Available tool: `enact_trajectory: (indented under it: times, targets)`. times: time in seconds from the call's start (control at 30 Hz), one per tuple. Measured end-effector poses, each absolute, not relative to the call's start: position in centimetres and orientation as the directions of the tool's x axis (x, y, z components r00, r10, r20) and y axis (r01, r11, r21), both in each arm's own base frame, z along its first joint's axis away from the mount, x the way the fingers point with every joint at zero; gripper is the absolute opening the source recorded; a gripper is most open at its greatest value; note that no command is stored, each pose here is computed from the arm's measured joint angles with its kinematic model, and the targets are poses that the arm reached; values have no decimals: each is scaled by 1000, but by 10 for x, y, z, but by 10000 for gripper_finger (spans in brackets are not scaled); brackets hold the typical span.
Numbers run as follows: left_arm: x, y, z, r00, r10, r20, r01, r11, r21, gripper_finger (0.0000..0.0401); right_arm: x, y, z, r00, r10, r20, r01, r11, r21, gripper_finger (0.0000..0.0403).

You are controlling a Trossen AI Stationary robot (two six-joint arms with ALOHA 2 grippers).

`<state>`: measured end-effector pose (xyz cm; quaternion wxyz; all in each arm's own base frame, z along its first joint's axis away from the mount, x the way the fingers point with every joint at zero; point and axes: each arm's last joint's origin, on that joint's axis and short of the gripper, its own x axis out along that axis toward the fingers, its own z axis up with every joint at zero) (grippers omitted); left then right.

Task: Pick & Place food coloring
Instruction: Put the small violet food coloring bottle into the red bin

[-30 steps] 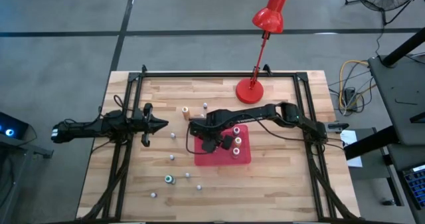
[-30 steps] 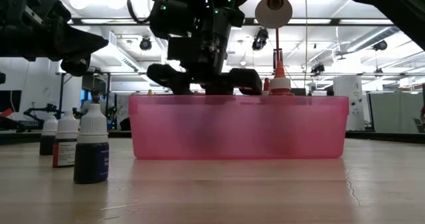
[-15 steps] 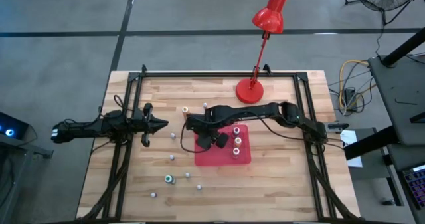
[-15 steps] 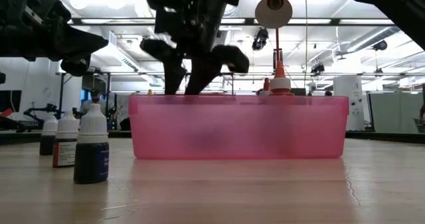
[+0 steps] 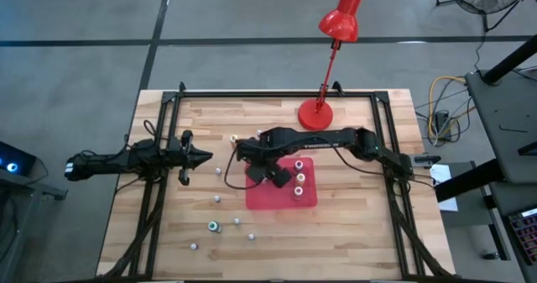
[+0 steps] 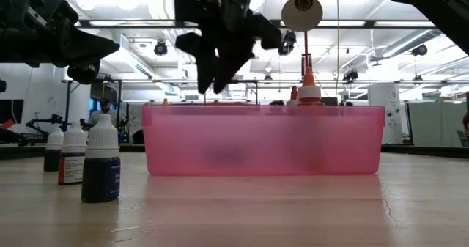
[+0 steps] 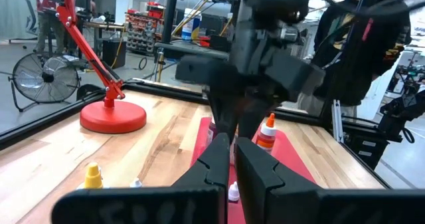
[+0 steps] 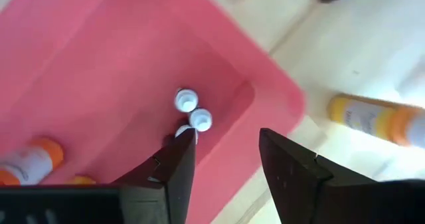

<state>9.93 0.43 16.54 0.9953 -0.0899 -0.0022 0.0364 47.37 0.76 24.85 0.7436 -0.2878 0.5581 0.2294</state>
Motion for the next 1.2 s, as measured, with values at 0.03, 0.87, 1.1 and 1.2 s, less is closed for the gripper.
enact_trajectory:
  times: [0.03, 0.87, 1.1, 1.2]
  targets:
    - [99, 4, 165, 997, 73, -2, -73, 981, -179, 0, 474, 7, 252, 285, 9, -959, -639, 747, -182, 157]
    - [99, 4, 165, 997, 73, -2, -72, 981, -179, 0, 471, -85, 291, 411, -231, -882, 57, 972, -228, 155]
    - [99, 4, 165, 997, 73, -2, -72, 981, -179, 0, 463, -121, 290, 399, -232, -887, 204, 966, -161, 155]
    - [99, 4, 165, 997, 73, -2, -73, 981, -179, 0, 460, -133, 290, 398, -222, -890, 257, 959, -124, 155]
